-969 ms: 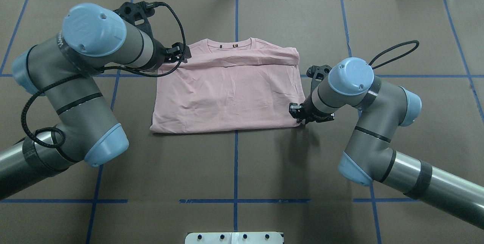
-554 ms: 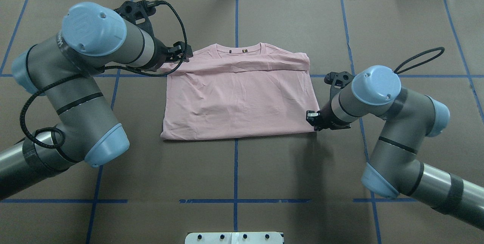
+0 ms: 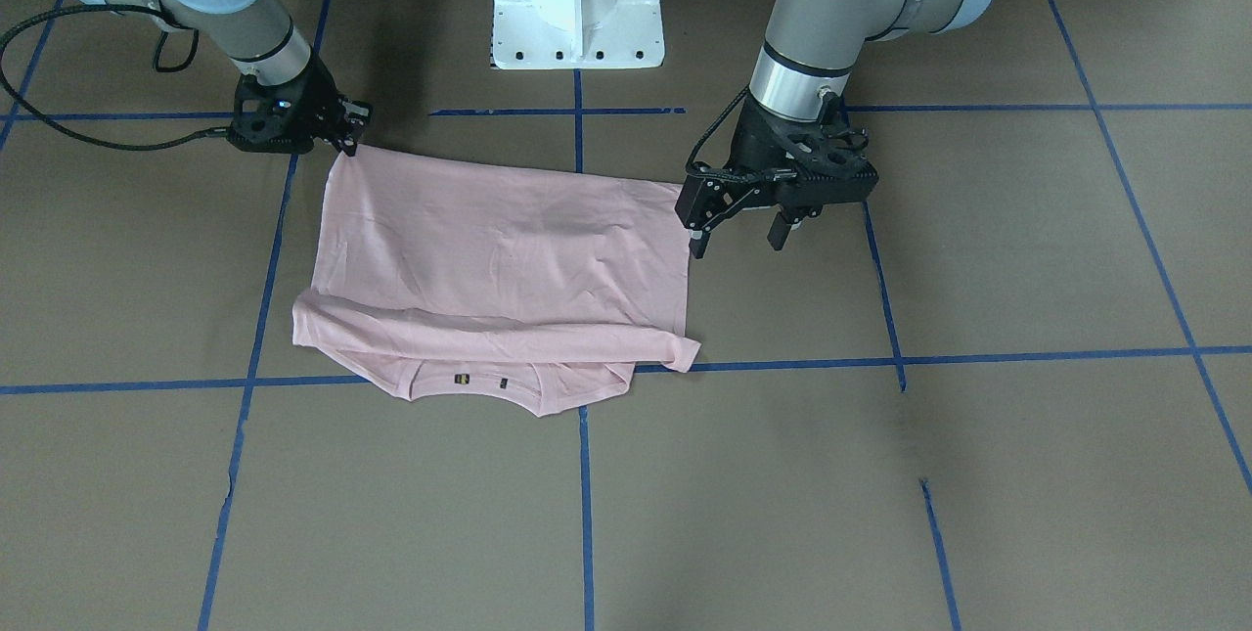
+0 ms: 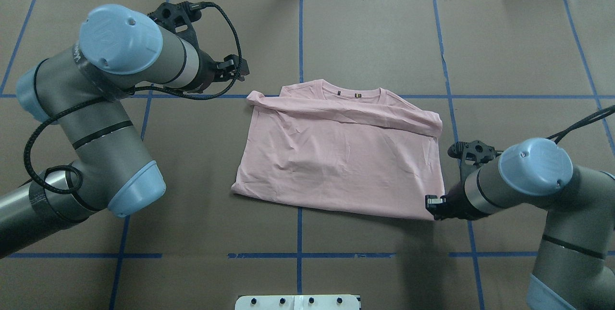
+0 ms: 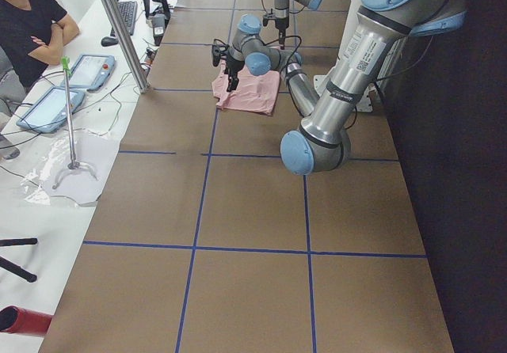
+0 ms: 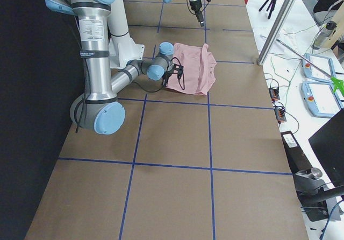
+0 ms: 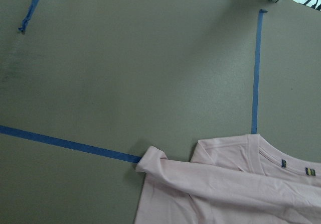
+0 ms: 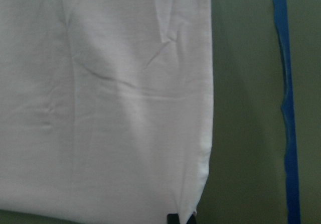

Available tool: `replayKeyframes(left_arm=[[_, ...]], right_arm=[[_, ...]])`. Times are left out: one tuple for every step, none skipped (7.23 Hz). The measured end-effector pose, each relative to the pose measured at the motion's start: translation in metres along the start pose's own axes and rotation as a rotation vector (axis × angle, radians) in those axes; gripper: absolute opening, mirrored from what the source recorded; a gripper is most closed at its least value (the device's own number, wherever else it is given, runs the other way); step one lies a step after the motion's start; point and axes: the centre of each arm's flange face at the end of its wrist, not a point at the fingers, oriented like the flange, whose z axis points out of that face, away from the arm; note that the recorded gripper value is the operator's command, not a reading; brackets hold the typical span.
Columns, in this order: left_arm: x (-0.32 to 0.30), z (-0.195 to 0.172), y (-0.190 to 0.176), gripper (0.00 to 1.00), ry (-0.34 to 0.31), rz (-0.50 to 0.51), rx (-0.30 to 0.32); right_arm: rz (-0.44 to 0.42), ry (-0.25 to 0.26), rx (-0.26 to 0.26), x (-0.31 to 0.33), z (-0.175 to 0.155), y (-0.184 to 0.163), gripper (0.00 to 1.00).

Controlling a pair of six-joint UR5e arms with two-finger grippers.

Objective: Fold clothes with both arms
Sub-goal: 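Grasp the shirt edges with both grippers and rotate the folded shirt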

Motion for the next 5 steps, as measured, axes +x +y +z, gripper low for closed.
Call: replayKeyframes(left_arm=[[0.004,0.002,0.010,1.00,0.005,-0.008,-0.015],[0.008,0.005,0.023,1.00,0.008,-0.022,-0.035],[0.013,0.010,0.040,1.00,0.010,-0.048,-0.060],[0.018,0.016,0.062,1.00,0.006,-0.087,-0.091],[0.021,0.025,0.092,1.00,-0.011,-0.149,-0.131]], right_arm=[[0.007,0.009,-0.041,0.000,0.005,0.027,0.49],[0.008,0.014,-0.071,0.000,0.007,0.046,0.99],[0.010,0.006,-0.085,-0.001,0.000,0.058,1.00],[0.017,-0.016,-0.078,-0.005,-0.011,0.063,1.00],[0.022,-0.051,-0.046,-0.016,-0.023,0.060,1.00]])
